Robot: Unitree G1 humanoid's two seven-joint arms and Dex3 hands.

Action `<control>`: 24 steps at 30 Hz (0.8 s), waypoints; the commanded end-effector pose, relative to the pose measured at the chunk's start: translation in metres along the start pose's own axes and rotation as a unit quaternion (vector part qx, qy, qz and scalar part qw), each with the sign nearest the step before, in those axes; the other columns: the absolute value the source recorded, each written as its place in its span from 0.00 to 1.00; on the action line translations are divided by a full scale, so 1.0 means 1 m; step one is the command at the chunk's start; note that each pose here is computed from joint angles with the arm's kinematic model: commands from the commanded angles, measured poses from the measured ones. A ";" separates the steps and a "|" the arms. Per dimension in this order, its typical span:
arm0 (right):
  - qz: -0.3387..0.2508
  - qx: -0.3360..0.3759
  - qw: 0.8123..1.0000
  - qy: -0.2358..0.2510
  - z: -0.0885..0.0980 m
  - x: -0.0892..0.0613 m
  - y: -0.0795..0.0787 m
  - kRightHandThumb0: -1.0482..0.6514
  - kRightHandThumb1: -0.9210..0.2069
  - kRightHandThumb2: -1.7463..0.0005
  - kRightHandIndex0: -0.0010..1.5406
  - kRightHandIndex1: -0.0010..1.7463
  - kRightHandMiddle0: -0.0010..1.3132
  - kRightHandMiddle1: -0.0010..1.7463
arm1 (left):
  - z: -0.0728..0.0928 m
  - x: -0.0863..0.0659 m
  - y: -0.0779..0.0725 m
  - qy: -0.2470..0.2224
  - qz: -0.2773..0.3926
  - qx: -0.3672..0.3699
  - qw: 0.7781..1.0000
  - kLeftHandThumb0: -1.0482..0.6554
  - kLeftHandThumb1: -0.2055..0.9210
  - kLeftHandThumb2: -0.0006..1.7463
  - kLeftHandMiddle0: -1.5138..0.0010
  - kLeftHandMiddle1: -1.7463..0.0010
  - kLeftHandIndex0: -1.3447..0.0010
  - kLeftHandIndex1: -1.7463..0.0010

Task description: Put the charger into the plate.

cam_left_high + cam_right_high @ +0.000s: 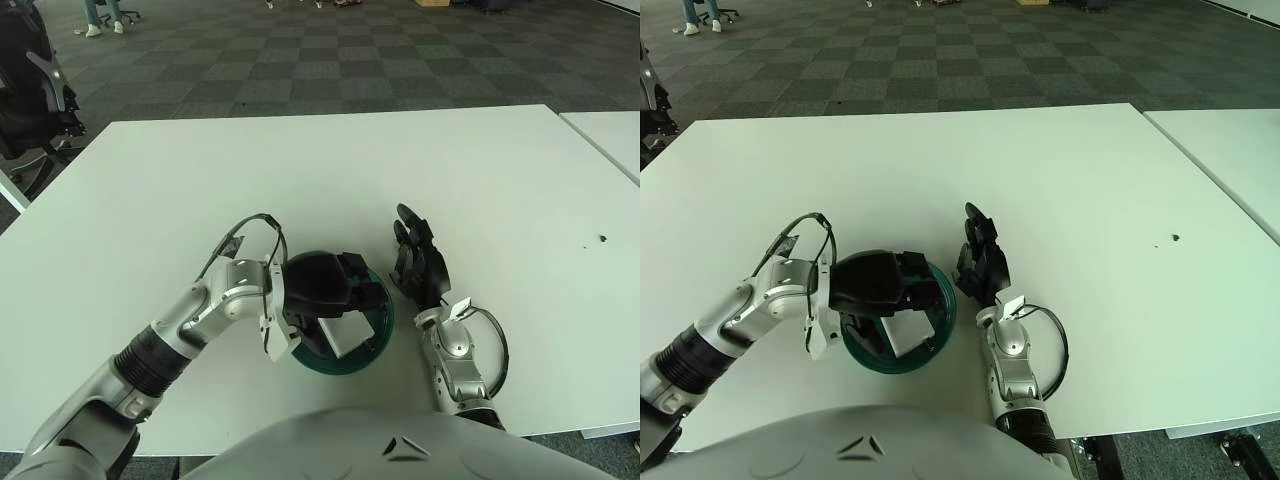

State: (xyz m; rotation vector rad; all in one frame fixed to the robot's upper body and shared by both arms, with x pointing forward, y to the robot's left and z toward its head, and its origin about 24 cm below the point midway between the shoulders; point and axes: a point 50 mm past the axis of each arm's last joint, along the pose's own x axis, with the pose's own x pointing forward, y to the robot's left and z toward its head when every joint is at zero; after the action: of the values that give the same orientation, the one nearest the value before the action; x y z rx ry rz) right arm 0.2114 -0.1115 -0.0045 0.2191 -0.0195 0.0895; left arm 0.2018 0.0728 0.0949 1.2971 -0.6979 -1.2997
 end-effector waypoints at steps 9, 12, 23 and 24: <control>-0.030 -0.026 0.998 0.049 -0.031 -0.019 0.002 0.28 0.00 0.44 0.19 0.04 0.00 0.39 | -0.001 -0.007 0.010 -0.003 -0.010 0.020 1.000 0.00 1.00 0.40 0.98 1.00 1.00 0.93; -0.026 -0.062 0.997 0.048 -0.030 -0.018 0.003 0.28 0.00 0.44 0.20 0.04 0.00 0.40 | -0.004 -0.011 0.015 0.000 -0.003 0.021 1.000 0.00 1.00 0.41 0.99 1.00 1.00 0.95; -0.054 -0.082 0.987 0.127 -0.041 -0.034 -0.014 0.26 0.00 0.45 0.18 0.02 0.00 0.38 | -0.031 -0.035 0.019 0.113 0.118 -0.130 0.978 0.00 1.00 0.36 1.00 1.00 1.00 0.99; -0.061 -0.071 0.985 0.145 -0.042 -0.034 -0.014 0.26 0.00 0.46 0.18 0.02 0.00 0.37 | -0.035 -0.041 0.010 0.139 0.146 -0.197 0.960 0.00 1.00 0.35 1.00 1.00 1.00 0.99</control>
State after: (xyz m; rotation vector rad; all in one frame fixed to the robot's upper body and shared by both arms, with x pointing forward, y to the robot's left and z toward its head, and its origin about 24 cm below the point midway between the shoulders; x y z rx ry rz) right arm 0.2134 -0.1081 -0.0047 0.0350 -0.0294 0.0535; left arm 0.2255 0.1009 0.1209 1.1763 -0.5712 -1.0764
